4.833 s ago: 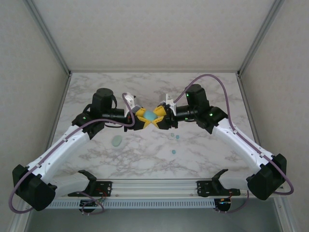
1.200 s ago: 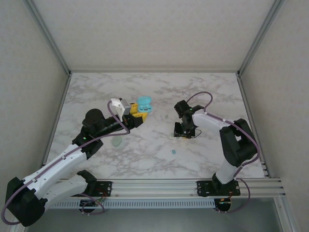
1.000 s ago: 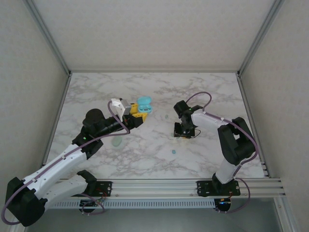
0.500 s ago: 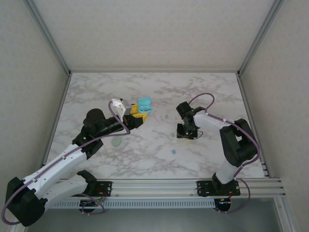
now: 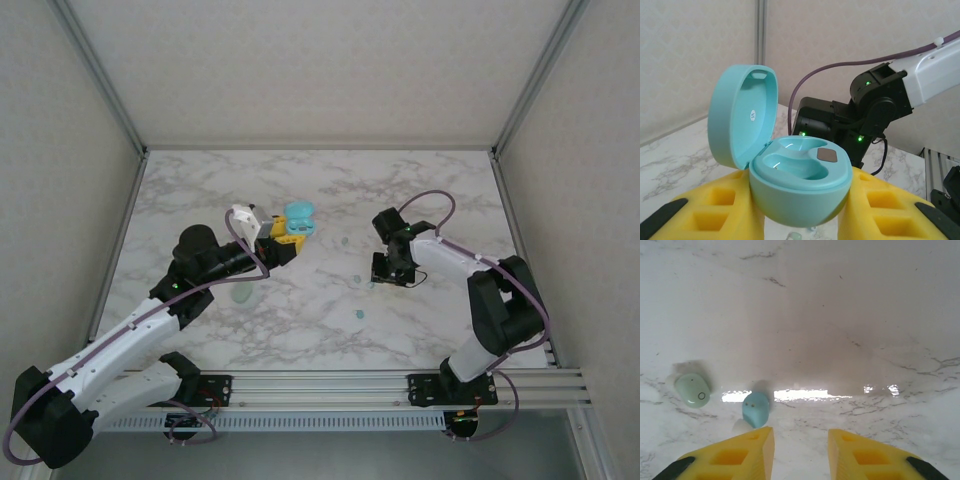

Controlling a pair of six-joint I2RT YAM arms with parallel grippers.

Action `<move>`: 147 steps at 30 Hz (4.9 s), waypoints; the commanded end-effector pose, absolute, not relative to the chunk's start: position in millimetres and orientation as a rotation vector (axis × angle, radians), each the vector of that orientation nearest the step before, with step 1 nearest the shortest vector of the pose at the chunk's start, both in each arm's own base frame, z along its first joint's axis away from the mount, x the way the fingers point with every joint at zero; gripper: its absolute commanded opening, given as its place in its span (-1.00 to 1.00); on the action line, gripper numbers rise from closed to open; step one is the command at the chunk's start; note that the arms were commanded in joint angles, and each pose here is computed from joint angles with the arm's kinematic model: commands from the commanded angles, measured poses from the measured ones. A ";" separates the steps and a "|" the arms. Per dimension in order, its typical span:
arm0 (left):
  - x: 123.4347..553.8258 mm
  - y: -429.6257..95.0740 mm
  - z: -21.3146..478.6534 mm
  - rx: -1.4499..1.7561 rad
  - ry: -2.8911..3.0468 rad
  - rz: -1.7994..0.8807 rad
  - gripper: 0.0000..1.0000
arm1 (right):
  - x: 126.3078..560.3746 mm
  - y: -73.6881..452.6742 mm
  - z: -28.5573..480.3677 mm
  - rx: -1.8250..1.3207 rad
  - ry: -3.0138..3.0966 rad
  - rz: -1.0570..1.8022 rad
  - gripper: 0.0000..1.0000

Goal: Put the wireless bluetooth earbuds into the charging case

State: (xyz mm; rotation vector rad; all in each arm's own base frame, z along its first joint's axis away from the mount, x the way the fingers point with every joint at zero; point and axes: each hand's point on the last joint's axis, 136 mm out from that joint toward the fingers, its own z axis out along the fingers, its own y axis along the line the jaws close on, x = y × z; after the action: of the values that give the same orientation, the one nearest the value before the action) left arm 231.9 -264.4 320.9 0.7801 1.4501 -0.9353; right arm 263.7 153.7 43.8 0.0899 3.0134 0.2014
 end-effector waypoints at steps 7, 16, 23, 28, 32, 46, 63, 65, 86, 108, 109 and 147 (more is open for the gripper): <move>230.2 -264.2 333.8 0.778 1.414 -0.924 -0.62 | 271.6 174.0 47.8 0.092 3.020 0.318 -0.09; 229.7 -263.5 332.7 0.777 1.417 -0.922 -0.62 | 266.6 181.6 32.7 0.040 3.079 0.298 -0.01; 229.2 -262.6 334.0 0.776 1.417 -0.919 -0.62 | 264.4 171.8 31.2 0.045 3.088 0.213 -0.07; 229.7 -263.2 332.3 0.778 1.421 -0.920 -0.62 | 260.0 166.4 31.0 0.035 3.095 0.181 -0.13; 229.7 -263.2 333.1 0.777 1.420 -0.920 -0.62 | 258.2 162.1 32.0 0.039 3.092 0.166 -0.16; 230.9 -264.7 332.9 0.780 1.423 -0.923 -0.62 | 263.7 151.8 36.8 0.058 3.066 0.158 -0.20; 231.7 -264.1 331.9 0.774 1.432 -0.922 -0.62 | 267.9 151.8 41.0 0.026 3.061 0.189 -0.30; 231.5 -264.6 332.1 0.773 1.431 -0.926 -0.62 | 270.6 154.3 47.3 0.003 3.035 0.214 -0.27; 227.5 -258.4 339.4 0.760 1.414 -0.911 -0.62 | 263.2 179.3 44.9 -0.565 3.026 0.160 -0.11; 228.1 -258.3 335.9 0.762 1.429 -0.907 -0.62 | 253.1 184.1 24.1 -0.541 3.103 0.187 -0.47; 228.3 -258.4 335.9 0.761 1.430 -0.907 -0.62 | 251.4 186.5 25.2 -0.530 3.104 0.219 -0.48; 231.6 -265.5 334.0 0.771 1.442 -0.929 -0.62 | 242.1 142.1 26.5 -0.140 3.112 0.399 -0.30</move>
State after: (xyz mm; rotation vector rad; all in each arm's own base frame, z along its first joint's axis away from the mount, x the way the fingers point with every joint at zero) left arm 234.7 -262.1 315.7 0.7654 1.4907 -0.9177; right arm 245.9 154.3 22.3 -0.1360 3.1020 0.4756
